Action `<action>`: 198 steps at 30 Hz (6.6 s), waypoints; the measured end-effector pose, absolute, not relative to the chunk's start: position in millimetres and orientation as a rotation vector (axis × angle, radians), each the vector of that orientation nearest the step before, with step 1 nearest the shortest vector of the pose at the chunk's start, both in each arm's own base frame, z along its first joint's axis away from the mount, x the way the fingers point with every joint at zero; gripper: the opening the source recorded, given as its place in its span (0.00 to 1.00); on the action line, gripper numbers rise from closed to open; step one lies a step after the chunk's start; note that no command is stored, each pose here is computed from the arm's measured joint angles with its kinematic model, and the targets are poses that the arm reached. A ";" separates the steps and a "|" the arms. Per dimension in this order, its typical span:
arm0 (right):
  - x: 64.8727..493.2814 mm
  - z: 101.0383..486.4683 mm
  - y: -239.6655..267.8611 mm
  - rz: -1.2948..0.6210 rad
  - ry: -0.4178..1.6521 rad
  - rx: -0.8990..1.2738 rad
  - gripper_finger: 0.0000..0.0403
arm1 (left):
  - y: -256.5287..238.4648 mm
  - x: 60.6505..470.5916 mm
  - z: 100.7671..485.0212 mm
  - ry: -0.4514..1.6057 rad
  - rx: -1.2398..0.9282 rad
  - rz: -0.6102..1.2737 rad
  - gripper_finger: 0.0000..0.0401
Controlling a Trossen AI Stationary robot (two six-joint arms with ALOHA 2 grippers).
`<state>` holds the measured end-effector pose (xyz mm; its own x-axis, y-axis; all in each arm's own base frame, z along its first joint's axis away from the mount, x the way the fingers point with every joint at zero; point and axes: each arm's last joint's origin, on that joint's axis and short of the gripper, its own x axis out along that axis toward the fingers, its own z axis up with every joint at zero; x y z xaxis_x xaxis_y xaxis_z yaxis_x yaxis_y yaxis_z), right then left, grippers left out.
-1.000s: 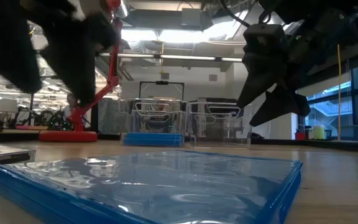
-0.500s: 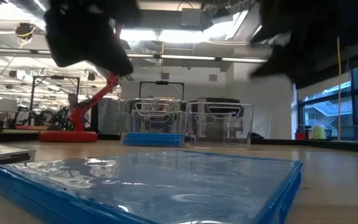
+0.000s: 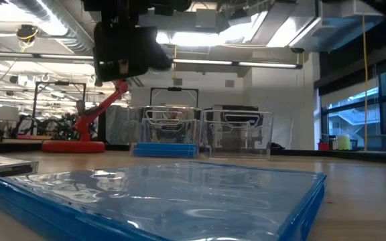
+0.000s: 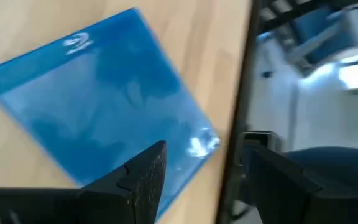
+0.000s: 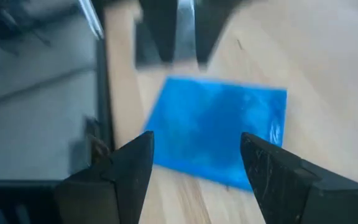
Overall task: Pick & place jewel cases by type
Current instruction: Put the blue CD case into the left transparent bin
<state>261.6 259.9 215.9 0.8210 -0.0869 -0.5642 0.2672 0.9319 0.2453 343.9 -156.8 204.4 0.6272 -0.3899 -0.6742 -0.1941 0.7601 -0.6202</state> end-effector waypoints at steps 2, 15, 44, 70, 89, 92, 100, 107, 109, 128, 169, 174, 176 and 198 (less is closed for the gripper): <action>265.8 203.5 273.5 -0.232 0.638 0.284 0.60 | -152.8 341.7 209.9 0.830 -0.772 -0.168 0.51; 305.4 146.0 323.0 -0.313 0.796 0.225 0.60 | -100.8 282.0 170.1 0.626 -1.204 -0.061 0.51; 324.1 130.3 308.2 -0.354 0.901 0.302 0.60 | -99.0 306.8 99.6 0.876 -1.204 0.211 0.50; 357.9 130.1 264.3 -0.440 0.931 0.300 0.60 | -112.5 323.6 107.5 0.858 -1.195 -0.026 0.49; 357.1 129.9 265.5 -0.431 0.943 0.305 0.60 | -109.7 328.2 112.3 0.756 -1.174 -0.024 0.28; 357.0 129.8 265.3 -0.431 0.945 0.303 0.60 | -107.5 329.0 112.7 0.751 -1.177 -0.021 0.20; 350.4 143.5 263.2 -0.425 0.969 0.284 0.60 | -98.2 332.6 114.8 0.738 -1.197 -0.022 0.04; 331.3 189.5 250.2 -0.443 0.960 0.156 0.60 | -82.4 341.2 124.3 0.677 -1.217 -0.156 0.04; 323.7 200.4 243.8 -0.467 0.982 0.120 0.60 | -77.3 344.9 132.5 0.616 -1.228 -0.221 0.05; 289.5 232.2 185.7 -0.727 1.182 -0.276 0.60 | 29.4 328.8 246.0 -0.045 -1.038 -0.170 0.05; 294.2 194.2 114.8 -0.700 1.073 -0.045 0.60 | 152.9 241.3 222.3 0.297 -1.075 0.711 0.05; 304.7 194.9 110.1 -0.659 1.037 -0.040 0.60 | 153.6 241.8 217.1 0.327 -1.073 0.725 0.05; 307.6 195.2 108.4 -0.649 1.027 -0.035 0.60 | 153.7 242.0 217.4 0.322 -1.069 0.730 0.05; 322.5 196.6 96.0 -0.561 1.019 -0.046 0.60 | 153.7 242.1 217.5 0.326 -1.063 0.722 0.28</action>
<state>322.5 96.0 196.6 0.3965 -0.4636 -0.7923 0.4219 0.8586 -0.2913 242.1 153.7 217.5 0.7297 0.3790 -0.5691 -0.6775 0.2885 -0.6766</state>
